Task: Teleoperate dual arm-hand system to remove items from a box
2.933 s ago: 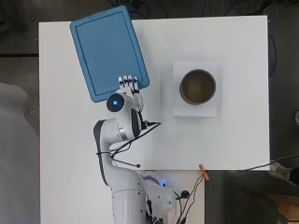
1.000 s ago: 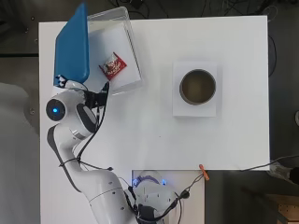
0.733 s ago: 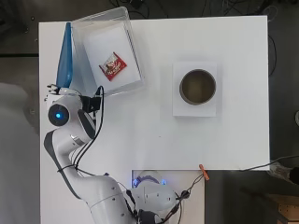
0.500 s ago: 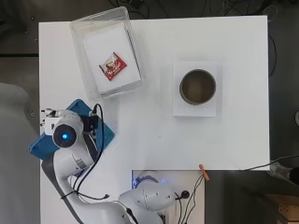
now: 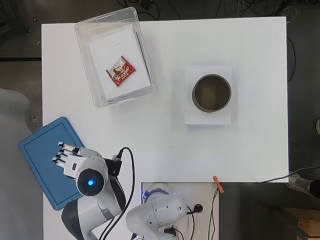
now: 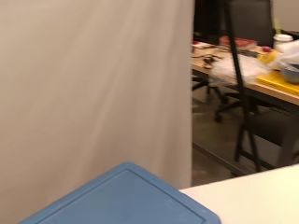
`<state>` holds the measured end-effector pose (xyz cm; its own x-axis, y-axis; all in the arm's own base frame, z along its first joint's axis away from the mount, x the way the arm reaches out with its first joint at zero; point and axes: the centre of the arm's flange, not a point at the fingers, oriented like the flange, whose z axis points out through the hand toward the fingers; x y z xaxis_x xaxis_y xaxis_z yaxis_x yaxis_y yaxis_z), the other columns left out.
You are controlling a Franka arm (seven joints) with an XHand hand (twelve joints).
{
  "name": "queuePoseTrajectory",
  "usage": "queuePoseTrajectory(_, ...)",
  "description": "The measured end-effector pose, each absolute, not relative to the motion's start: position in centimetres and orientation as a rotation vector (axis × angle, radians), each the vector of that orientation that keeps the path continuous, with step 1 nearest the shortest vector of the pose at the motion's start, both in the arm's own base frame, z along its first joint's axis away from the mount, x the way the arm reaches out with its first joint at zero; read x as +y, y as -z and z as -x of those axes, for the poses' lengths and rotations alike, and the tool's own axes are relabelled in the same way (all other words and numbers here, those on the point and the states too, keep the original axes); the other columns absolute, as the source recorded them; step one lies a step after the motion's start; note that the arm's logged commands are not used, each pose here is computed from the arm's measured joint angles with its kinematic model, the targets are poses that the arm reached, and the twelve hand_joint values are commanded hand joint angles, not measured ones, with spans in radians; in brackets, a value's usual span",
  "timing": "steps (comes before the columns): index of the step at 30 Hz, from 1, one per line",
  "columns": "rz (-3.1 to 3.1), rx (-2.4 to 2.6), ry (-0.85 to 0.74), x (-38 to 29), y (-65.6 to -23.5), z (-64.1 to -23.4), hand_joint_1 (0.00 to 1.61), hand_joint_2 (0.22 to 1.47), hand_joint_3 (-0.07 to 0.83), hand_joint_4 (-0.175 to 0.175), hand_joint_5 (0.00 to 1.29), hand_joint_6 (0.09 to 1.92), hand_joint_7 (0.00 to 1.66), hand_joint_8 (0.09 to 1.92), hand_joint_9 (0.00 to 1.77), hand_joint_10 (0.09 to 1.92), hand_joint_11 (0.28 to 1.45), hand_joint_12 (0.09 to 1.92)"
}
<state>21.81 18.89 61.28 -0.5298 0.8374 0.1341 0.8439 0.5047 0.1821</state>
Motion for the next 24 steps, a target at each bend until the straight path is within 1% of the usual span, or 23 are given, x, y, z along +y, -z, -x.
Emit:
queuePoseTrajectory(1, 1.594, -2.653, 0.338, 18.9, -61.3, -22.1, 0.25, 1.14, -0.008, 0.036, 0.51, 0.13, 0.68, 0.11, 0.79, 0.09, 0.62, 0.09)
queuePoseTrajectory(2, 1.676, -2.605, 0.313, 19.0, -61.2, -22.5, 0.24, 1.10, -0.008, 0.040, 0.52, 0.09, 0.70, 0.09, 0.79, 0.09, 0.63, 0.09)
queuePoseTrajectory(4, 1.902, -2.456, 0.212, 19.3, -60.2, -24.2, 0.25, 1.06, -0.009, 0.044, 0.51, 0.09, 0.66, 0.09, 0.77, 0.09, 0.64, 0.09)
queuePoseTrajectory(7, 2.181, -2.225, 0.093, 20.2, -59.0, -27.4, 0.24, 1.04, -0.010, 0.043, 0.46, 0.09, 0.60, 0.09, 0.69, 0.09, 0.62, 0.09)
queuePoseTrajectory(10, 2.368, -2.034, -0.012, 20.5, -57.0, -32.0, 0.21, 1.03, -0.008, 0.043, 0.47, 0.09, 0.63, 0.09, 0.69, 0.09, 0.63, 0.09)
queuePoseTrajectory(12, 2.446, -1.956, -0.068, 20.1, -55.2, -35.7, 0.20, 1.03, -0.004, 0.060, 0.55, 0.09, 0.70, 0.09, 0.77, 0.09, 0.69, 0.09)
queuePoseTrajectory(14, 2.489, -1.902, -0.099, 19.1, -53.9, -38.9, 0.20, 1.01, -0.009, 0.048, 0.53, 0.09, 0.70, 0.09, 0.76, 0.09, 0.69, 0.09)
queuePoseTrajectory(16, 2.534, -1.852, -0.110, 17.5, -52.5, -42.2, 0.25, 1.00, -0.012, 0.043, 0.51, 0.09, 0.68, 0.09, 0.76, 0.09, 0.69, 0.09)
queuePoseTrajectory(19, 2.609, -1.811, -0.095, 16.1, -51.9, -45.0, 0.33, 1.01, -0.004, 0.043, 0.52, 0.09, 0.68, 0.09, 0.77, 0.09, 0.69, 0.09)
queuePoseTrajectory(21, 2.633, -1.775, -0.105, 15.2, -51.4, -46.6, 0.36, 1.02, 0.001, 0.048, 0.54, 0.09, 0.70, 0.09, 0.79, 0.09, 0.69, 0.09)
queuePoseTrajectory(22, 2.648, -1.745, -0.120, 14.3, -50.3, -48.3, 0.37, 1.02, 0.004, 0.049, 0.55, 0.09, 0.71, 0.09, 0.80, 0.09, 0.70, 0.09)
queuePoseTrajectory(24, 2.663, -1.720, -0.118, 13.1, -49.5, -50.3, 0.39, 1.03, 0.008, 0.046, 0.57, 0.09, 0.72, 0.09, 0.82, 0.09, 0.70, 0.09)
